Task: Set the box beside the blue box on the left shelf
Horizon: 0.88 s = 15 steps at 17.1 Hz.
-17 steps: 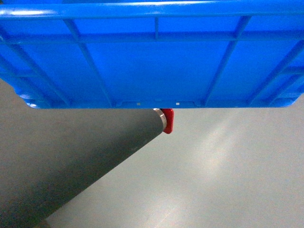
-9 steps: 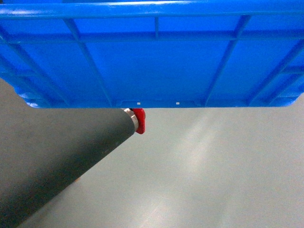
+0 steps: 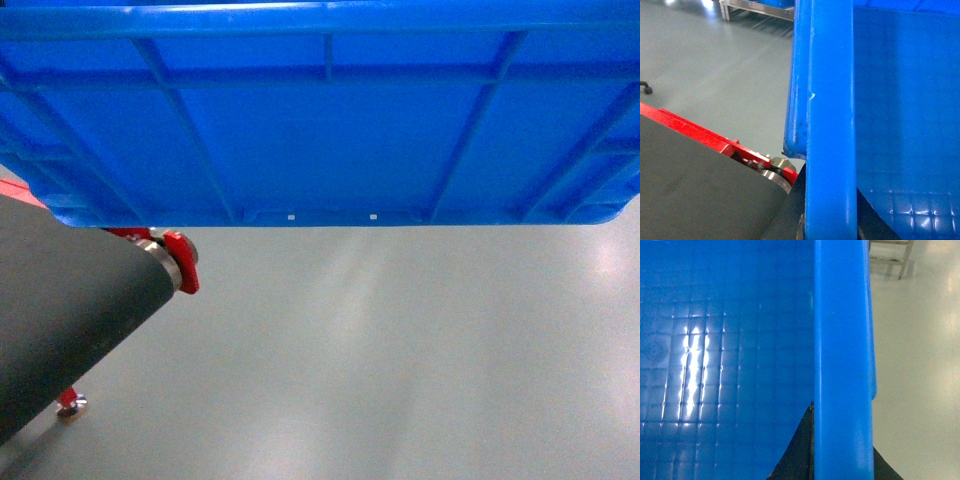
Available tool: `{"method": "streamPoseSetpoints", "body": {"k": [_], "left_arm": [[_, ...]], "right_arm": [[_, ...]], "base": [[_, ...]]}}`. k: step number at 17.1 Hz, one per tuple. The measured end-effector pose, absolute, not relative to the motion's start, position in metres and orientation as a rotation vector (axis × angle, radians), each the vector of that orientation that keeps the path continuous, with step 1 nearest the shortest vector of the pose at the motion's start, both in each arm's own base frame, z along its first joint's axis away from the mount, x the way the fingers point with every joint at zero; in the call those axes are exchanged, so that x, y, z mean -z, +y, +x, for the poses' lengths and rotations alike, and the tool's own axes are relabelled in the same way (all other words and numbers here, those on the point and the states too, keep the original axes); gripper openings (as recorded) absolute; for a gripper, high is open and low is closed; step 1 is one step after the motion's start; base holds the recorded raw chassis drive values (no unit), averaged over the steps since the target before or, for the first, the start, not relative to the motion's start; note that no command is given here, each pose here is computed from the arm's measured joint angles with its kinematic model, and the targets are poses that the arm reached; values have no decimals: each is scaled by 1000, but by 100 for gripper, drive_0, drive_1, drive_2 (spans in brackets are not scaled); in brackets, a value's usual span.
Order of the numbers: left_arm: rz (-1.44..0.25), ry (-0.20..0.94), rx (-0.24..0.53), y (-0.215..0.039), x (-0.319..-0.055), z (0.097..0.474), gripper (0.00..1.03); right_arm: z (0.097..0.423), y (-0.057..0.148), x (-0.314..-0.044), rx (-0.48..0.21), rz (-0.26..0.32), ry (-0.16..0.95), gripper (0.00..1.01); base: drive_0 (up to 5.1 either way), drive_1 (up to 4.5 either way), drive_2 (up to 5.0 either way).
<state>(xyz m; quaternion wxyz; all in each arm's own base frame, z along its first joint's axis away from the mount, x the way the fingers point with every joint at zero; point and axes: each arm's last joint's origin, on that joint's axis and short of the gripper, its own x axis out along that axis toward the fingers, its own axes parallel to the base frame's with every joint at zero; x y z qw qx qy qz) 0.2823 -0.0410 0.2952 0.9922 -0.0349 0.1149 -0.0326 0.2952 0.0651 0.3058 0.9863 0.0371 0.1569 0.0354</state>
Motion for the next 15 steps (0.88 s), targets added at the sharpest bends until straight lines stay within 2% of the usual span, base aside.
{"method": "streamPoseSetpoints", "body": {"k": [15], "left_arm": [[-70, 231, 65, -41, -295, 282, 6]], "right_arm": [[295, 65, -306, -71, 75, 315, 7]], "base": [[-160, -160, -160]]}}
